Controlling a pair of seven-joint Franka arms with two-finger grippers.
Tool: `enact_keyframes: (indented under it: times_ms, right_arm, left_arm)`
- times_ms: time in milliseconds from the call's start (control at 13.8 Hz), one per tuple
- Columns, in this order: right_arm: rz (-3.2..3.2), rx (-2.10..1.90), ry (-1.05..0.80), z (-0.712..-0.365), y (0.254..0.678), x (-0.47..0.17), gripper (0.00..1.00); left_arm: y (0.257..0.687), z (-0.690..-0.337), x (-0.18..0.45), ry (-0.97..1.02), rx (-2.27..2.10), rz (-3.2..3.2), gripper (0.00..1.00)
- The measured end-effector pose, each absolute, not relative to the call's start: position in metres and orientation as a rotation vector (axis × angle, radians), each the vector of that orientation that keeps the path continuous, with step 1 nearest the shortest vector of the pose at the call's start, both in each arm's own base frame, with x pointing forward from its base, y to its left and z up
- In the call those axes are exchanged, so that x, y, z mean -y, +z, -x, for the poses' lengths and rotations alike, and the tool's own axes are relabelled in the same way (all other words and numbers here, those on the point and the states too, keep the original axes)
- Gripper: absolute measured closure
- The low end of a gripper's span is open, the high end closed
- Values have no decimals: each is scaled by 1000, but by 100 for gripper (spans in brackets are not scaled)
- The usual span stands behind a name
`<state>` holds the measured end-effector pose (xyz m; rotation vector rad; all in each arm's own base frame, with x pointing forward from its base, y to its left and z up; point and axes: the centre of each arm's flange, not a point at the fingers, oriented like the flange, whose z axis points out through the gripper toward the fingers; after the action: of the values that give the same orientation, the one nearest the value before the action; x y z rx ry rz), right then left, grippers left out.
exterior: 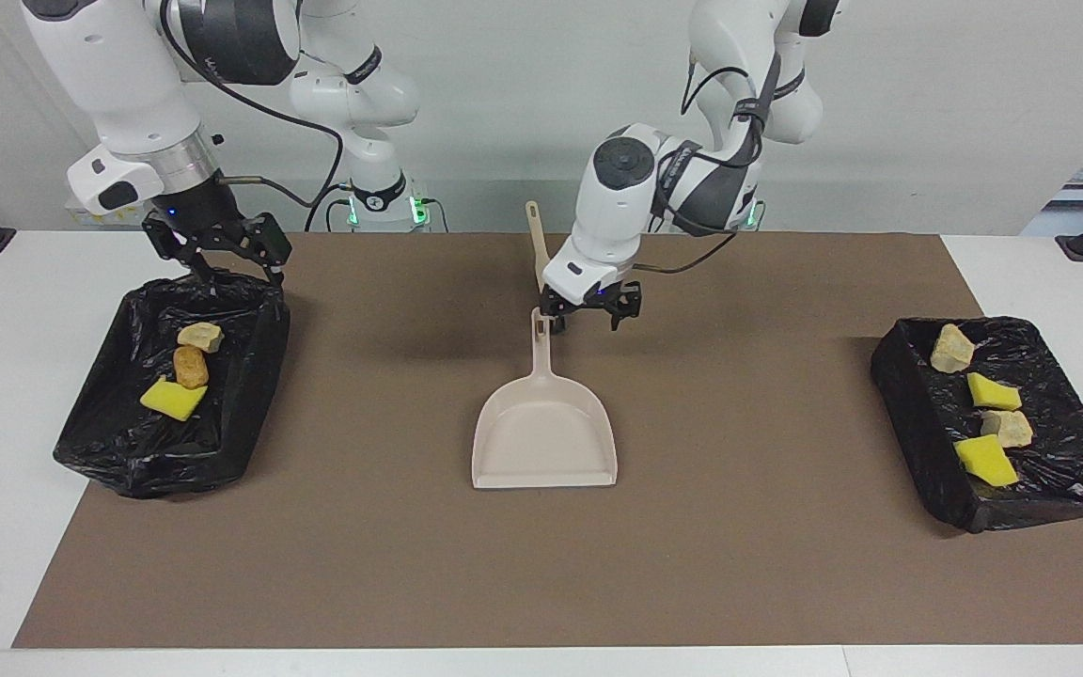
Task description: Sweep and dump trash in bin
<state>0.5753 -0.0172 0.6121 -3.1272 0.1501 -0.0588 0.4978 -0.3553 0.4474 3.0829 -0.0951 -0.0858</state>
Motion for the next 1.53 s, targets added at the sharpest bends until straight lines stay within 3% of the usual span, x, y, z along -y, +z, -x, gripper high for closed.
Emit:
enact_keyframes:
  times_ms: [509, 1017, 1526]
  right_arm:
    - [3127, -150, -59, -575, 612, 17, 0]
    - [3127, -150, -58, -575, 612, 17, 0]
    - [3127, -150, -58, -575, 612, 17, 0]
  left_arm:
    - [547, -508, 131, -61, 307, -3077, 0]
    - [658, -501, 89, -18, 257, -3081, 0]
    - [671, -529, 76, -50, 293, -3085, 0]
